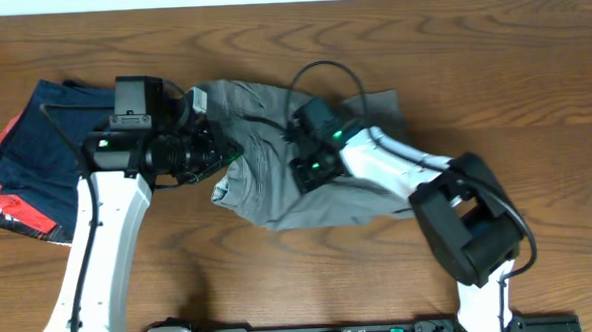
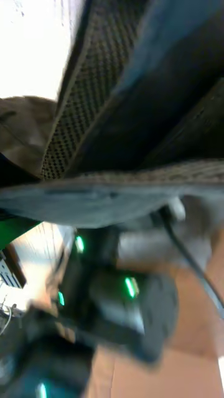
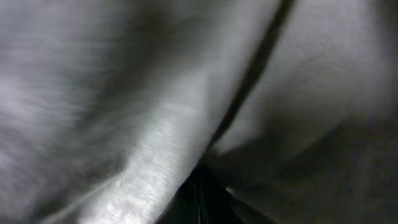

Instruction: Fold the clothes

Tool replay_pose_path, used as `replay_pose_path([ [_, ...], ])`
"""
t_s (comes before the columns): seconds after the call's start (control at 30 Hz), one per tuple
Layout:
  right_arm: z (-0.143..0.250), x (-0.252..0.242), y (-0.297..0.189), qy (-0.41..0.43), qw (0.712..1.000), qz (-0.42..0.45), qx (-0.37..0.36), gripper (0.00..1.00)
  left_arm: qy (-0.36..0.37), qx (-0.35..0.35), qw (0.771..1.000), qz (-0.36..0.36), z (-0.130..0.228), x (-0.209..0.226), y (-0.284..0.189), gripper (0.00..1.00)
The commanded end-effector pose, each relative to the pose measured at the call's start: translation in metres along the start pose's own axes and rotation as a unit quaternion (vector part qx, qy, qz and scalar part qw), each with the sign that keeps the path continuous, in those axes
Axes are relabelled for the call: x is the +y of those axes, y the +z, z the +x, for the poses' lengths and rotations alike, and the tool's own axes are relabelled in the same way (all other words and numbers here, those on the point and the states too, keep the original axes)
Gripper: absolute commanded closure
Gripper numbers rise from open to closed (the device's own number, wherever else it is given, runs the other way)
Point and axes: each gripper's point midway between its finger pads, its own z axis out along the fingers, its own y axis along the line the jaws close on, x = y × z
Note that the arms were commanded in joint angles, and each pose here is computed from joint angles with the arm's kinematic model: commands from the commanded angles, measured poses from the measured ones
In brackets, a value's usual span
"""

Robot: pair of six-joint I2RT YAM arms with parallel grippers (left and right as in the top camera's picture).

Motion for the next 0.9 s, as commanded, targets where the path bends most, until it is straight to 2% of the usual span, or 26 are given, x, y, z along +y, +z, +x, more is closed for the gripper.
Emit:
replay_pose_path([
  [0.0,0.016,0.011,0.023,-0.012,1.000,0.012,0.022,0.98,0.019,-0.019,0.999,0.042,-0.006,-0.028,-0.020,0.94],
  [0.17,-0.004,0.005,-0.003,-0.008,0.999,0.039,-0.002,0.98,0.020,-0.021,0.999,0.040,-0.006,-0.028,-0.022,0.94],
  [0.33,-0.037,-0.031,-0.076,0.031,0.993,0.091,-0.066,0.95,0.011,-0.023,1.000,0.010,-0.005,-0.017,-0.021,0.94],
  [0.43,-0.044,-0.066,-0.121,0.049,0.985,0.135,-0.098,0.91,0.012,-0.024,1.000,0.008,-0.005,-0.016,-0.021,0.94],
  [0.5,-0.037,-0.090,-0.142,0.062,0.981,0.157,-0.095,0.91,0.012,-0.024,1.000,0.008,-0.006,-0.016,-0.021,0.94],
  [0.6,-0.010,-0.128,-0.157,0.099,0.976,0.186,-0.053,0.91,0.012,-0.024,1.000,0.007,-0.006,-0.016,-0.021,0.94],
  [0.77,0.043,-0.169,-0.152,0.142,0.968,0.203,0.037,0.91,0.011,-0.029,1.000,-0.004,-0.007,-0.012,-0.021,0.94],
  [0.87,0.065,-0.181,-0.140,0.168,0.963,0.201,0.063,0.91,0.010,-0.028,1.000,-0.003,-0.007,-0.012,-0.021,0.94],
])
